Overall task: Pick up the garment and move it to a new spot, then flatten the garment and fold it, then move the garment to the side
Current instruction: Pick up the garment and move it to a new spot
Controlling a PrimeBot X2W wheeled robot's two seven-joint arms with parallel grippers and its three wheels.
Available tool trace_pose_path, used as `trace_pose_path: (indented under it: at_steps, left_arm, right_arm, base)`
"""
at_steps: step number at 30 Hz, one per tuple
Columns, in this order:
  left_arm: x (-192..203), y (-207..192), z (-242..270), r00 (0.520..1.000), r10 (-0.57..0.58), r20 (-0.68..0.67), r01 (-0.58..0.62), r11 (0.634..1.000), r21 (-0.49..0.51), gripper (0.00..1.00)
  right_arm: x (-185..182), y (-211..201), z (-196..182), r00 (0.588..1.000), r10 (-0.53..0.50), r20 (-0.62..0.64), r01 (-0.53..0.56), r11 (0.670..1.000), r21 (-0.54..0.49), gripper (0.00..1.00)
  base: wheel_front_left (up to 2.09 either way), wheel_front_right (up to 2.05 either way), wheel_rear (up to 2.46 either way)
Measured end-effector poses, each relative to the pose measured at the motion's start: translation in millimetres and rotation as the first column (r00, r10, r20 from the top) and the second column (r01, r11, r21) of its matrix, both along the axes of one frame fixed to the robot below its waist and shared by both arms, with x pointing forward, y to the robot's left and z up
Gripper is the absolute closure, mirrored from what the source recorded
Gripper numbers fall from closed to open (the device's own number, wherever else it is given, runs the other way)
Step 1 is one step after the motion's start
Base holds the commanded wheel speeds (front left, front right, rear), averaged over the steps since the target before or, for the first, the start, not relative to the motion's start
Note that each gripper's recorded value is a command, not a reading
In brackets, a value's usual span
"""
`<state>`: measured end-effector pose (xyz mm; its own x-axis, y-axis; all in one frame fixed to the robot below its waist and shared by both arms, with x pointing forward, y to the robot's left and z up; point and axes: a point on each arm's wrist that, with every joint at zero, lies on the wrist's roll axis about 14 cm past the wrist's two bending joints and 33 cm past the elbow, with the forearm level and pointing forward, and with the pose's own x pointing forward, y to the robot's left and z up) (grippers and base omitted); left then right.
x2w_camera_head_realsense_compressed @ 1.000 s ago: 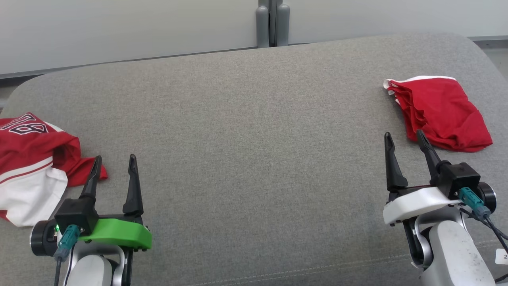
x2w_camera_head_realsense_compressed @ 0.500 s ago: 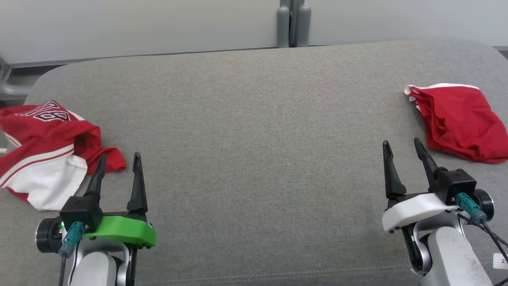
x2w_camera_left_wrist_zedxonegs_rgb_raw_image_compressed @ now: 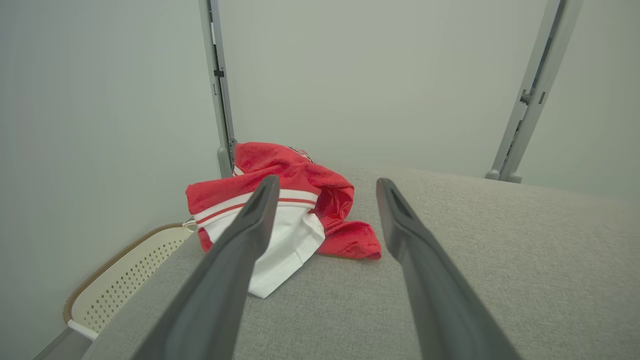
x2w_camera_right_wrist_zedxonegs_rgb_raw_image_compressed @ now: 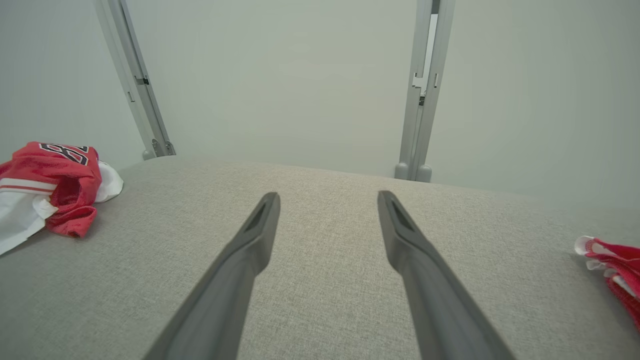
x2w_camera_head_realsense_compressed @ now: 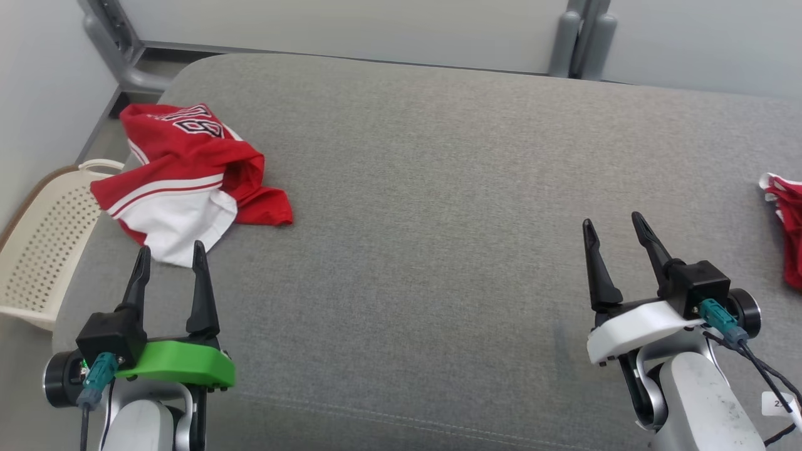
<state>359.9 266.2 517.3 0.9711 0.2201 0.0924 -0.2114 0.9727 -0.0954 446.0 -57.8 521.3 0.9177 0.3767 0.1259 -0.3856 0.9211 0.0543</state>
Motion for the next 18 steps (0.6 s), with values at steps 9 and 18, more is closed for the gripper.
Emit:
trace_pose_path:
  at_steps: [9,18]
  left_arm:
    - [-37.3,39.7,-3.9,0.990,0.140,-0.014,-0.140,0.990,-0.006,0.00]
    - [-46.6,47.7,-7.4,0.984,0.175,-0.023,-0.176,0.984,-0.017,0.00]
  right_arm:
    - [2.6,49.7,-7.0,0.992,0.127,-0.017,-0.127,0.992,0.003,0.00]
    - [3.3,64.1,-11.7,0.986,0.165,-0.028,-0.165,0.986,0.002,0.00]
  base:
    - [0.00,0.00,0.00]
    - [0.00,0.00,0.00]
